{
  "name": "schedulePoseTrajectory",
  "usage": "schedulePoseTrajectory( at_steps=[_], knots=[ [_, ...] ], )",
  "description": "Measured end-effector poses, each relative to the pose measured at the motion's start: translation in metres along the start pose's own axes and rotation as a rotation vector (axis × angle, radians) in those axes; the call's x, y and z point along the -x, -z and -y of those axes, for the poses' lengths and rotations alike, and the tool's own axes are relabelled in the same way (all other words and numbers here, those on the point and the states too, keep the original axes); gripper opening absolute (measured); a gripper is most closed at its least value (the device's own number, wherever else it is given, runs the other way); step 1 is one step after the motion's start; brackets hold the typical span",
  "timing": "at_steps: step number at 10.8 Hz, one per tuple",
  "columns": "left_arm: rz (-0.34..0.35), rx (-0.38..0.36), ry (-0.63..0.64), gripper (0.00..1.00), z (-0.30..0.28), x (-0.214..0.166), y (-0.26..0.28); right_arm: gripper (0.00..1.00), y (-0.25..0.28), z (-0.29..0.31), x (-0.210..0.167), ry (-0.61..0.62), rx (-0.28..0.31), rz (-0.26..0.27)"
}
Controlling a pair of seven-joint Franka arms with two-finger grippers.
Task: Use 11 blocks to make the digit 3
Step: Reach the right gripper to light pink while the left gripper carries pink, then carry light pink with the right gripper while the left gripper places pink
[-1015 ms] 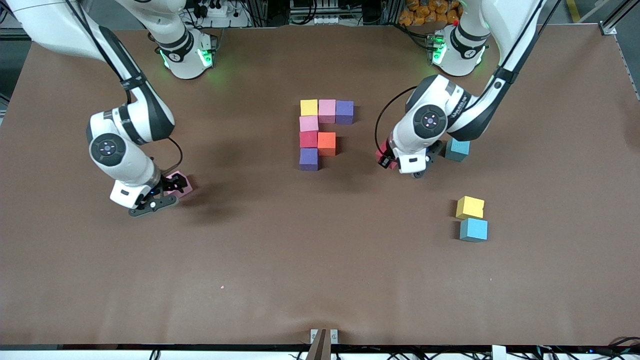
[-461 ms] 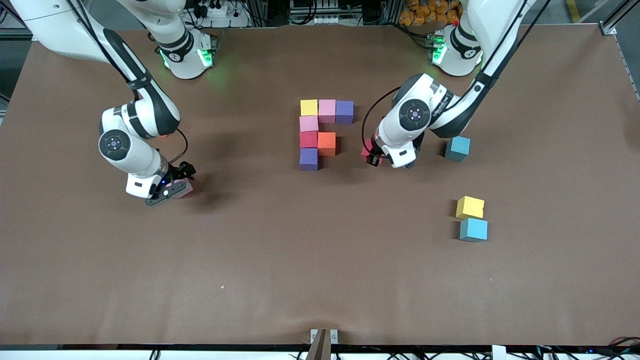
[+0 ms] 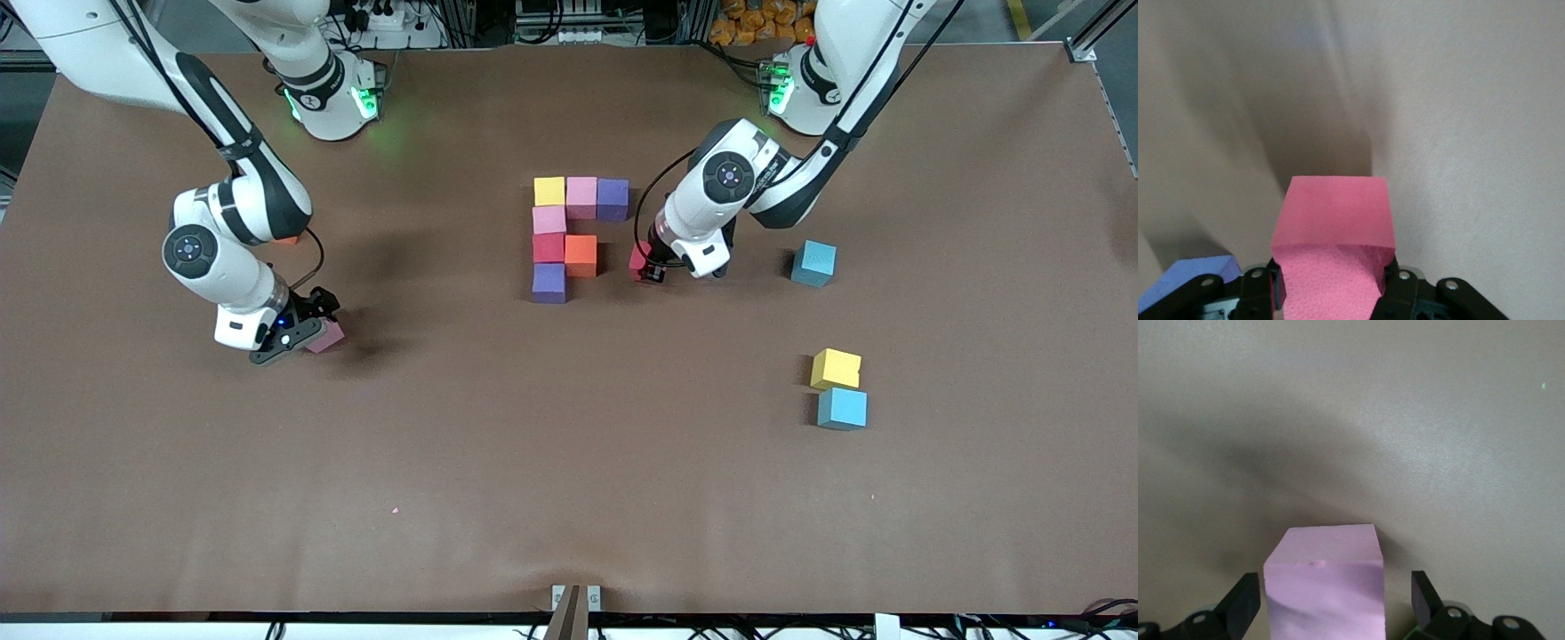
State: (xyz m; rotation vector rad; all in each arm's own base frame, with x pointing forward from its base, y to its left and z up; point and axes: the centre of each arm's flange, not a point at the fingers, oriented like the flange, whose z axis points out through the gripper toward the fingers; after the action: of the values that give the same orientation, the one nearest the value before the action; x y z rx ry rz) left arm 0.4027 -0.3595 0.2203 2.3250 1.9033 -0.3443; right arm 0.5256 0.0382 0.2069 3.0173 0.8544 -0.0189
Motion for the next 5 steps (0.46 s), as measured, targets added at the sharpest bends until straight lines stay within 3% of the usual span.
schedulePoseTrajectory(
  at_steps=[3,5],
  knots=[
    [0.069,0.045,0.082,0.54,0.0066,0.0008,-0.0036,0.98,-0.0067,0.0061,0.0032,0.009,-0.003,-0.027],
    [0.094,0.048,0.124,0.54,0.008,0.0014,-0.0064,0.87,-0.0089,0.0071,0.0041,0.017,-0.006,-0.026]
  ],
)
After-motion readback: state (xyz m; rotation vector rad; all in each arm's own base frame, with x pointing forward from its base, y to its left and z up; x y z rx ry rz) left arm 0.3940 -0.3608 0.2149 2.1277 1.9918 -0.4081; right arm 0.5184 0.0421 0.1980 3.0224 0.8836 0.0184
